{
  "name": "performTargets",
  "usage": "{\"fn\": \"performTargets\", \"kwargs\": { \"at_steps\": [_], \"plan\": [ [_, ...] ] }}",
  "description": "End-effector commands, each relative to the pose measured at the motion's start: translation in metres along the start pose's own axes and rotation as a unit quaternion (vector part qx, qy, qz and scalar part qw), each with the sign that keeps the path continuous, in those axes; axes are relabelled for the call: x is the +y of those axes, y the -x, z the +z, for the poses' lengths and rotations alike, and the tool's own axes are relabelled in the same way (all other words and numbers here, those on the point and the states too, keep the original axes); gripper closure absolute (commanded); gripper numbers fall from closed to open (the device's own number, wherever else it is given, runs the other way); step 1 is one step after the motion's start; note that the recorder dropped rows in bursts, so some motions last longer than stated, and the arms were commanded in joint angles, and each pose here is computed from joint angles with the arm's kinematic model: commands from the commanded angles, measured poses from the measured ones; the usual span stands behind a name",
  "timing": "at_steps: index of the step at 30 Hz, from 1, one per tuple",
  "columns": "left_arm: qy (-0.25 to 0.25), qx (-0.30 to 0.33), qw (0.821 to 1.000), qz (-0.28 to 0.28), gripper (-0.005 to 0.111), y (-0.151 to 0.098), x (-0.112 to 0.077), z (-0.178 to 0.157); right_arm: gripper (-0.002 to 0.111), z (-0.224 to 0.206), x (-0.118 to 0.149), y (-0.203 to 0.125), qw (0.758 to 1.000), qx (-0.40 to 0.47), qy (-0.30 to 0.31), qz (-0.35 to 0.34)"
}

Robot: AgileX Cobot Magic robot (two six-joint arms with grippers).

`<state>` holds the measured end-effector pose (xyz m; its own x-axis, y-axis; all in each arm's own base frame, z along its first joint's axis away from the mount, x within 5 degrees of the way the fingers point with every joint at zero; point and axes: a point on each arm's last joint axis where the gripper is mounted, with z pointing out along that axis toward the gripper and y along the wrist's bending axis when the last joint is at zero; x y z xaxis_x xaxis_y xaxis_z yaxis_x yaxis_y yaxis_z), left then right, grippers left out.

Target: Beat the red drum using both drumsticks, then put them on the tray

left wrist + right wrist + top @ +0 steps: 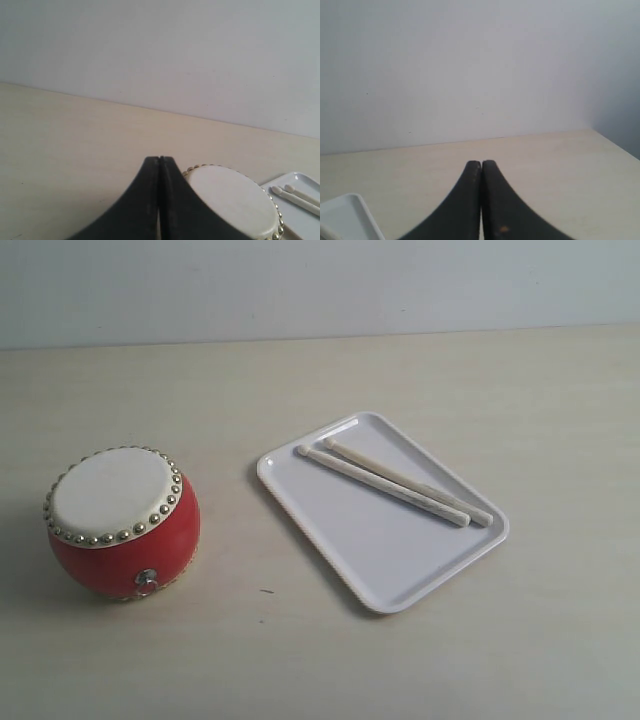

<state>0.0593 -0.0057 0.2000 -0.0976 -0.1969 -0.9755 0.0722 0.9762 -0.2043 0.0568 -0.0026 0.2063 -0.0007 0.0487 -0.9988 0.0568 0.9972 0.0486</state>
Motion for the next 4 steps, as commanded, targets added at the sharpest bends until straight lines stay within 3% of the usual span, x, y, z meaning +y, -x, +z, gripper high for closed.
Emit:
{"fn": "performTargets", "kwargs": {
  "at_steps": [1,4],
  "plan": [
    [0.000,-0.004,1.000,0.001,0.107,-0.0003,0.0001,-0.0004,0.108,-0.0004,-0.0003,-0.0008,1.000,-0.003,-0.002,0.003],
    [0.000,-0.004,1.000,0.001,0.107,-0.0003,0.0001,-0.0004,0.108,-0.0004,-0.0003,-0.0008,1.000,-0.003,-0.002,0.003]
  ]
}}
